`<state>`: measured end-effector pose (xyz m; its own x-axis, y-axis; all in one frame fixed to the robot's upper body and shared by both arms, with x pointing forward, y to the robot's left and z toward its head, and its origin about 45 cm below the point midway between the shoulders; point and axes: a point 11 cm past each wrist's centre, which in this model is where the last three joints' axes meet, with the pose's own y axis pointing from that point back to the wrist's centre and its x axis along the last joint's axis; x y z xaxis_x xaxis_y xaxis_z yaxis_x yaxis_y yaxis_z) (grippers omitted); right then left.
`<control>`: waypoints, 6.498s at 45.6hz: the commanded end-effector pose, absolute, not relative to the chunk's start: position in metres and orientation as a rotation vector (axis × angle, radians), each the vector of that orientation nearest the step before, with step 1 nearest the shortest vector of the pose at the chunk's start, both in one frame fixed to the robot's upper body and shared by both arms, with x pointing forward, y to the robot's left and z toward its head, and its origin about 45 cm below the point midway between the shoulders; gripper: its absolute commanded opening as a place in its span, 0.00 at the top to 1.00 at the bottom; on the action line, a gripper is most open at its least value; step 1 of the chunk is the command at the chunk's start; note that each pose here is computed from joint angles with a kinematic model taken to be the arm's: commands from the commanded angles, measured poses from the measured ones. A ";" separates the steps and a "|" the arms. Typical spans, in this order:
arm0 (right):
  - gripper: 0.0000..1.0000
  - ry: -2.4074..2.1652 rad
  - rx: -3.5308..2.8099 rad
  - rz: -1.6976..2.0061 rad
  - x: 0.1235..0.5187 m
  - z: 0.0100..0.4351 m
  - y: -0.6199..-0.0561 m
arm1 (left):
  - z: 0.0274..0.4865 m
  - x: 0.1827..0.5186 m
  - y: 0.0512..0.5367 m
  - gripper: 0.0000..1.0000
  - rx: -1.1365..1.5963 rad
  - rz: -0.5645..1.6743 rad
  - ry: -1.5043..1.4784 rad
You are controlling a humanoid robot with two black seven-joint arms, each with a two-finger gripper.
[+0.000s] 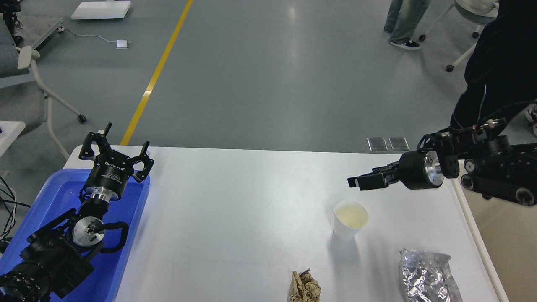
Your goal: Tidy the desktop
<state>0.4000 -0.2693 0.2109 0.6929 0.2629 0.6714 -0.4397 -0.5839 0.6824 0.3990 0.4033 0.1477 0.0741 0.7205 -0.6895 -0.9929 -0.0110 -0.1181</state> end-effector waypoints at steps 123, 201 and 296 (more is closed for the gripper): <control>1.00 -1.091 2.127 0.861 0.473 0.418 -0.406 | 0.148 0.399 0.403 0.00 -0.685 1.450 0.505; 1.00 -1.813 0.819 -0.023 0.279 0.123 -0.629 | 0.148 0.399 0.403 0.00 -0.687 1.450 0.505; 0.00 -2.618 2.473 -0.154 0.434 0.377 -0.474 | 0.148 0.399 0.403 0.00 -0.688 1.451 0.505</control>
